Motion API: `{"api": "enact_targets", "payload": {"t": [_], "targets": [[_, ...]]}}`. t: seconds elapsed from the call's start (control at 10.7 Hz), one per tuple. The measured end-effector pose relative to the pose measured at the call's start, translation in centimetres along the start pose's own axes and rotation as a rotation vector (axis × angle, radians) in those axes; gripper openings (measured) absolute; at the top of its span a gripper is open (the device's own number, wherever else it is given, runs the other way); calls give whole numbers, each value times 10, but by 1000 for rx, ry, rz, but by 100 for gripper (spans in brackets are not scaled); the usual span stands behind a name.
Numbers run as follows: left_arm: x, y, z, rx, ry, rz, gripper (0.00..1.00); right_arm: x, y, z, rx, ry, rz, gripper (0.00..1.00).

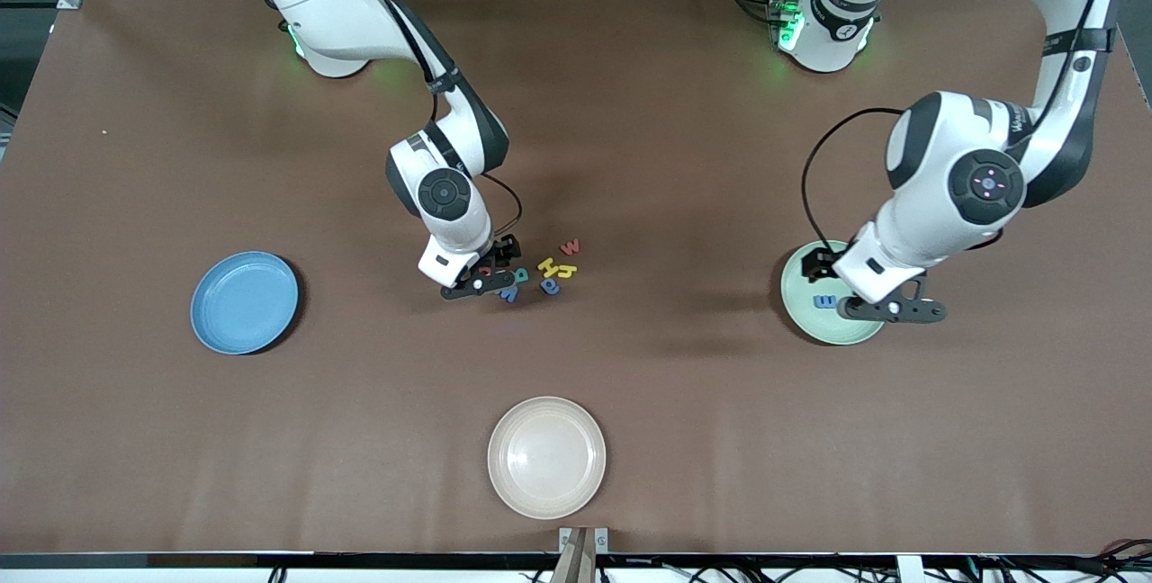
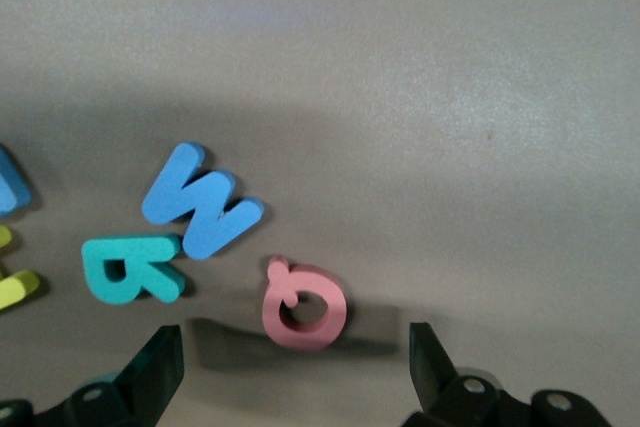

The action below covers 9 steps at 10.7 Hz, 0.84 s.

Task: Sort uppercase to blue plate, lowercase to green plate
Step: 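Release the m on the green plate while the right gripper lowers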

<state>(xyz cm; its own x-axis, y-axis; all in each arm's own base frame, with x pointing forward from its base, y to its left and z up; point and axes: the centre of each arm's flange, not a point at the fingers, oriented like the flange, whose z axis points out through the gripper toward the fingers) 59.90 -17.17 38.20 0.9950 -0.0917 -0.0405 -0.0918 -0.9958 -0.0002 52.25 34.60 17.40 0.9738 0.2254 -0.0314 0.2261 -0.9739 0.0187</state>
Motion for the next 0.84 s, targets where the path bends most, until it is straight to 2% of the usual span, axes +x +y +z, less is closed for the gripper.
{"api": "enact_targets", "payload": {"t": [0.37, 0.84], "targets": [[-11, 47, -2, -18, -8, -37, 94, 1, 1, 10, 1, 10, 1, 100], [-11, 52, -6, -22, -2, -32, 100, 3, 4, 6, -1, 12, 7, 100]]}}
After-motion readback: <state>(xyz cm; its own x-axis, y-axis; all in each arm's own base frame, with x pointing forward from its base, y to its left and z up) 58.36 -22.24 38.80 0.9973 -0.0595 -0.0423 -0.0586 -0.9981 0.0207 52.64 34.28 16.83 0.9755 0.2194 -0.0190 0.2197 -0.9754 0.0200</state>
